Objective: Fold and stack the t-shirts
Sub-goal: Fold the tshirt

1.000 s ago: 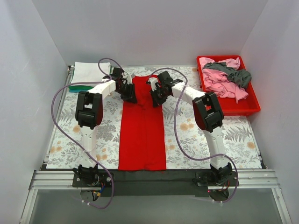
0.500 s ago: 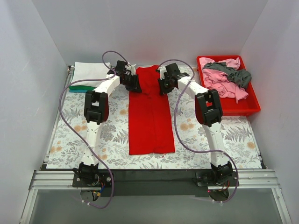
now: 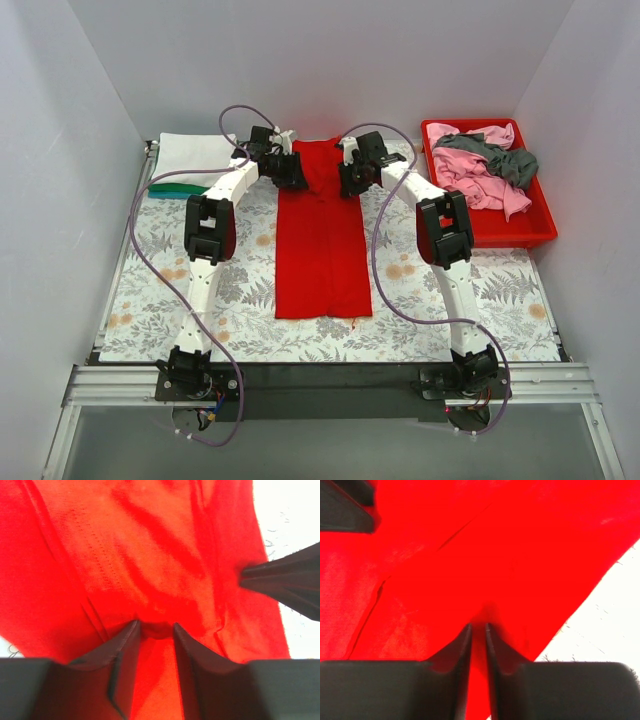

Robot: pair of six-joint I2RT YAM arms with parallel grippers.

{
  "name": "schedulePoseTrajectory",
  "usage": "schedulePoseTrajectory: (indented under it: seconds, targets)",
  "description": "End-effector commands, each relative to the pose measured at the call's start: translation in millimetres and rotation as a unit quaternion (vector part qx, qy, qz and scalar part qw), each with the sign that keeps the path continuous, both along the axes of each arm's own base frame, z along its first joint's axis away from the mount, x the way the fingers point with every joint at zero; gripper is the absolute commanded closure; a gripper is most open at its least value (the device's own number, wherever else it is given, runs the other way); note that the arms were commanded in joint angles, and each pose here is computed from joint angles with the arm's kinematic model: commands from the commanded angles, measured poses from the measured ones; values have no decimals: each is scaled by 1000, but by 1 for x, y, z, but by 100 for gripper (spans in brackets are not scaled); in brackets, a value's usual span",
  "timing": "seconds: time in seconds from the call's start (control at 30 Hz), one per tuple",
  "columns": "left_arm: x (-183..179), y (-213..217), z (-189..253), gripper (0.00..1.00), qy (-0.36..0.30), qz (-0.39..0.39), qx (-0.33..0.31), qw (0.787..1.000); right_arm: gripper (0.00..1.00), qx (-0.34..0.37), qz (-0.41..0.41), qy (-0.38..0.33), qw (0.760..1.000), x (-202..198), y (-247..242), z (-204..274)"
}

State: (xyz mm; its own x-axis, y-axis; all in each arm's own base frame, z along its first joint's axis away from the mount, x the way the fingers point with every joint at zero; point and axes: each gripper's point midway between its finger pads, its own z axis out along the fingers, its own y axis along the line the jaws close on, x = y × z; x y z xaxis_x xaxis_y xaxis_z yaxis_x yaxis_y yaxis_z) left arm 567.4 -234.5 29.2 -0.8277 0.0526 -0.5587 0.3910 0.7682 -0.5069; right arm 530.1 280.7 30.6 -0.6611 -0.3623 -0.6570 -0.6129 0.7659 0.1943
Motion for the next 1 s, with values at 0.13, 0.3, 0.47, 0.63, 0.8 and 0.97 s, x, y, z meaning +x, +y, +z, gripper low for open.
schedulePoseTrajectory:
  seconds: [0.13, 0.3, 0.47, 0.63, 0.8, 0.97]
  targets:
    - [17, 18, 59, 50, -100, 0, 17, 995, 56, 47, 45, -80, 995, 10, 9, 84]
    - [6, 19, 181, 15, -200, -4, -15, 980, 37, 48, 77, -170, 981, -4, 0, 170]
    - [-41, 22, 266, 11, -286, -36, -37, 957, 16, 40, 122, -282, 951, -36, -14, 262]
    - [-101, 36, 328, 10, -404, -48, -33, 913, 1, 30, 210, -329, 920, -85, -19, 289]
    - [-201, 41, 275, 10, -408, -175, 5, 896, 2, 11, 340, -293, 894, -176, -21, 255]
    - [-300, 61, 210, 9, -410, -268, 63, 869, 5, -46, 443, -290, 847, -268, -29, 191]
